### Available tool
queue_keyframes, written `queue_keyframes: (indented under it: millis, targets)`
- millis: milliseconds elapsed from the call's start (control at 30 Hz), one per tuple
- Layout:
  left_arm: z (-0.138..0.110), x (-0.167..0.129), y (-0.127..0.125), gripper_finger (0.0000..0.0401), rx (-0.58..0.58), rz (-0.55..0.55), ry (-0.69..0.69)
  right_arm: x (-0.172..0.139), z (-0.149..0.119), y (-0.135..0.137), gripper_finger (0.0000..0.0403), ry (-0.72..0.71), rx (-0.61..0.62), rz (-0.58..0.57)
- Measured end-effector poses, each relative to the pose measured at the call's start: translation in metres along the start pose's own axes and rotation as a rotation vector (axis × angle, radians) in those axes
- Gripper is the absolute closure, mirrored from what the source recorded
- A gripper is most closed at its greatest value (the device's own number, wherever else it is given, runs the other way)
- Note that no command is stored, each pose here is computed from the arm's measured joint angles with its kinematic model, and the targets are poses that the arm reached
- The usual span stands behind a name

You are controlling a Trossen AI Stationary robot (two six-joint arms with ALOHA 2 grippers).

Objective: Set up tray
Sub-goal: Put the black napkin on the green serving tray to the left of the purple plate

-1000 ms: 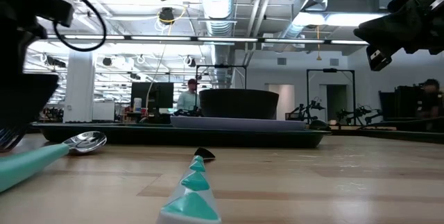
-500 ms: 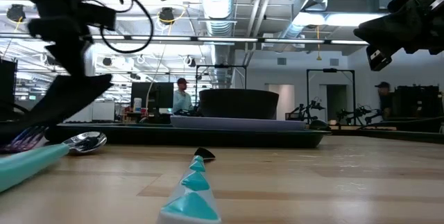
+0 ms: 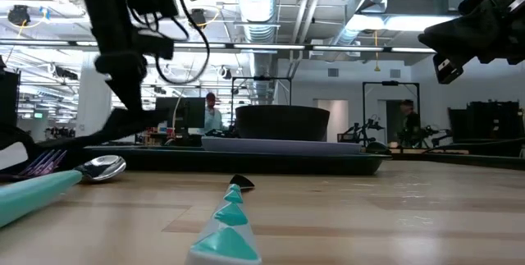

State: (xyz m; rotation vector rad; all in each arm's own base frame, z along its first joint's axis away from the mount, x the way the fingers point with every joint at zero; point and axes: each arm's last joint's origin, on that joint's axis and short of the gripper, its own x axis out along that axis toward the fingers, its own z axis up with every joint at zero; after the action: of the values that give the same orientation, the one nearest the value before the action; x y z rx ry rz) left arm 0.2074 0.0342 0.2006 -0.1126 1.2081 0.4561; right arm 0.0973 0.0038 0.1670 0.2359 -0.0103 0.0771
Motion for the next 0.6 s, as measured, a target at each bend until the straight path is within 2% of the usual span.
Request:
queue_keyframes:
  millis: [333, 600]
  targets:
    - [0.022, 0.047, 0.014, 0.0401, -0.07, -0.023, 0.019, 0.0, 0.0, 0.0, 0.0349, 0.0, 0.0, 0.0]
    - [0.027, 0.062, 0.037, 0.0401, -0.147, -0.01, 0.024, 0.0, 0.0, 0.0, 0.0349, 0.001, 0.0, 0.002]
